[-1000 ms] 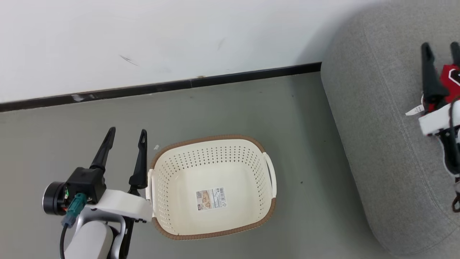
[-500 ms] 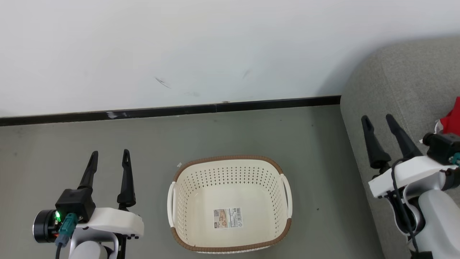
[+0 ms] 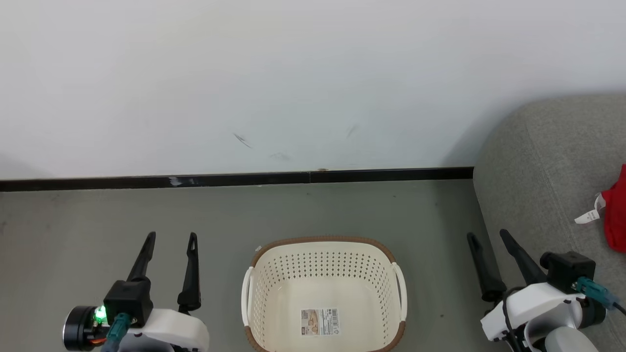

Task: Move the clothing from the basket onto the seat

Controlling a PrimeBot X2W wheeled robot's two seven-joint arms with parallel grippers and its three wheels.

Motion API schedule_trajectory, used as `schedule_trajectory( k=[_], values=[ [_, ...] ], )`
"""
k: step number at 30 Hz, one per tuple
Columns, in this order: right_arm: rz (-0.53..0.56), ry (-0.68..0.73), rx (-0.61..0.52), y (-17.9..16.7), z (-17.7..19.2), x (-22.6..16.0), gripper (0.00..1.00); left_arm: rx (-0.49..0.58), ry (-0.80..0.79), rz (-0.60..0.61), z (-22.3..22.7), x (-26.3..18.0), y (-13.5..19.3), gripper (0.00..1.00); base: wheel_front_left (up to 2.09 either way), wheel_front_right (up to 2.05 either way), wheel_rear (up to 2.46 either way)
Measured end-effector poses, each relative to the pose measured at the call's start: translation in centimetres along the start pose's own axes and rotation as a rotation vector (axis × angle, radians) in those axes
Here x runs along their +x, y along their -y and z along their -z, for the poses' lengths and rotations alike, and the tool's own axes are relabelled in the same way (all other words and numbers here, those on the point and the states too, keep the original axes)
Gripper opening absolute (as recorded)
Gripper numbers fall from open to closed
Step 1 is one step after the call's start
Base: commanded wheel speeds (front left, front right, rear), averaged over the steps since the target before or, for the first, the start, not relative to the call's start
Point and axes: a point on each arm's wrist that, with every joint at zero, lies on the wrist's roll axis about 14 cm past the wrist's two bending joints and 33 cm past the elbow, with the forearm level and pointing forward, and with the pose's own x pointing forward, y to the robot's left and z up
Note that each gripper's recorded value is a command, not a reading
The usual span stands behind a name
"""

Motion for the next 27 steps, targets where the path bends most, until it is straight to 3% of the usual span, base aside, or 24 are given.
schedule_trajectory(
  k=[27],
  values=[
    [0.087,0.062,-0.085,1.1,-1.7,-5.0,1.0,0.049,-0.037,0.058,1.3,-1.4,1.6,1.0,0.0,0.0,0.0]
  ],
)
